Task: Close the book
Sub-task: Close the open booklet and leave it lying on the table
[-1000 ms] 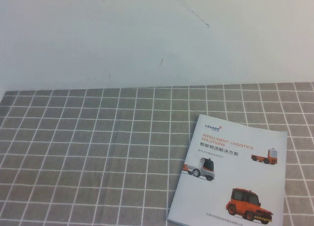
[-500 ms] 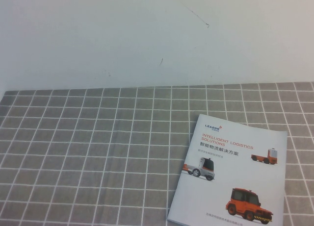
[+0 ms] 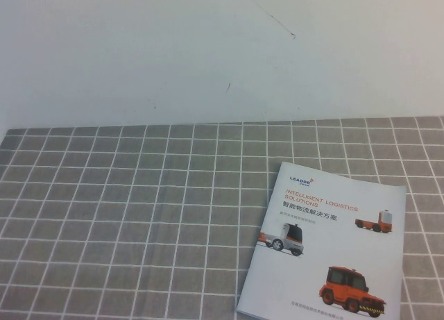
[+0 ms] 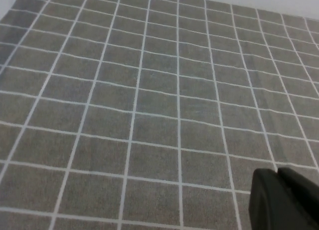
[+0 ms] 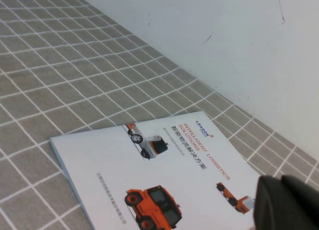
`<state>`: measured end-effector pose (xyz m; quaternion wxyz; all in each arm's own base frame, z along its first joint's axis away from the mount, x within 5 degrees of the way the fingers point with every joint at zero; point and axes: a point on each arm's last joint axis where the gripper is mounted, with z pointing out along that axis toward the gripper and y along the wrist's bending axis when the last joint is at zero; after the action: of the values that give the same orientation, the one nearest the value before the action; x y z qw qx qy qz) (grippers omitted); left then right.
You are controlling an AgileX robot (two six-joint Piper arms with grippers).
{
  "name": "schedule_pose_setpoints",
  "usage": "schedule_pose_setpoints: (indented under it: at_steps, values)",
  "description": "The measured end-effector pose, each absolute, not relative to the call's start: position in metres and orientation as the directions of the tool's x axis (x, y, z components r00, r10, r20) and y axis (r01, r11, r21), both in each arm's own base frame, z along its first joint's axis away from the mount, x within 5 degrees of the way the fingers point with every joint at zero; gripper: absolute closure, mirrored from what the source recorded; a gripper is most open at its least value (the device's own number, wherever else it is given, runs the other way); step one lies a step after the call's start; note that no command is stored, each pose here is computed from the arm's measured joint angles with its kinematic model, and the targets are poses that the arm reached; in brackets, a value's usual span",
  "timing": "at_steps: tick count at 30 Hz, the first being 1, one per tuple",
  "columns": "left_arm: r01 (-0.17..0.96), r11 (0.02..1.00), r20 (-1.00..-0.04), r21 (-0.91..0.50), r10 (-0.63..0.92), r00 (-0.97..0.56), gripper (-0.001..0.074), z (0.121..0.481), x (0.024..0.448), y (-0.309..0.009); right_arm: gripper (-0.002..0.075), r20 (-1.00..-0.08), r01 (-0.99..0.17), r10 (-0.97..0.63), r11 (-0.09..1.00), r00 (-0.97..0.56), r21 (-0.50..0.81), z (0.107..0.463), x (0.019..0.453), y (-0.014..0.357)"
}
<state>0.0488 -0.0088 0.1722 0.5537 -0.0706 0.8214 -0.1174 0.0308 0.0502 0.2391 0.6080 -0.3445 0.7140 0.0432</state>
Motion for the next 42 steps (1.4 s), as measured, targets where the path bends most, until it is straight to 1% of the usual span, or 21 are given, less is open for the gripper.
schedule_pose_setpoints:
  at_steps: [2,5,7,10,25,31,42]
  values:
    - [0.058,0.972,-0.912,-0.227,-0.191,-0.364,0.0738,0.1734,0.0492,-0.0104,0.0729,-0.898,-0.544,-0.439,0.759,-0.023,-0.357,0.2391,0.0308,0.0502]
    - [0.137,0.988,-0.957,-0.072,-0.029,-0.29,0.0738,0.1768,0.0511,-0.0119,0.0729,-0.898,-0.544,-0.439,0.759,-0.023,-0.357,0.2391,0.0308,0.0502]
    - [0.149,0.989,-0.966,0.004,0.043,-0.254,0.0738,0.1775,0.0521,-0.0113,0.0729,-0.898,-0.544,-0.439,0.759,-0.023,-0.357,0.2391,0.0308,0.0502]
    - [0.135,0.99,-0.967,0.048,0.079,-0.24,0.0738,0.1774,0.0527,-0.0099,0.0729,-0.898,-0.544,-0.439,0.759,-0.023,-0.357,0.2391,0.0308,0.0502]
    - [0.126,0.991,-0.96,0.037,0.07,-0.271,0.0738,0.1757,0.0519,-0.0094,0.0729,-0.898,-0.544,-0.439,0.759,-0.023,-0.357,0.2391,0.0308,0.0502]
    - [0.087,0.992,-0.955,-0.088,-0.059,-0.291,0.0738,0.1755,0.0518,-0.0077,0.0729,-0.898,-0.544,-0.439,0.759,-0.023,-0.357,0.2391,0.0308,0.0502]
    - [0.087,0.994,-0.956,-0.07,-0.042,-0.291,0.0738,0.1754,0.0519,-0.0058,0.0729,-0.898,-0.544,-0.439,0.759,-0.023,-0.357,0.2391,0.0308,0.0502]
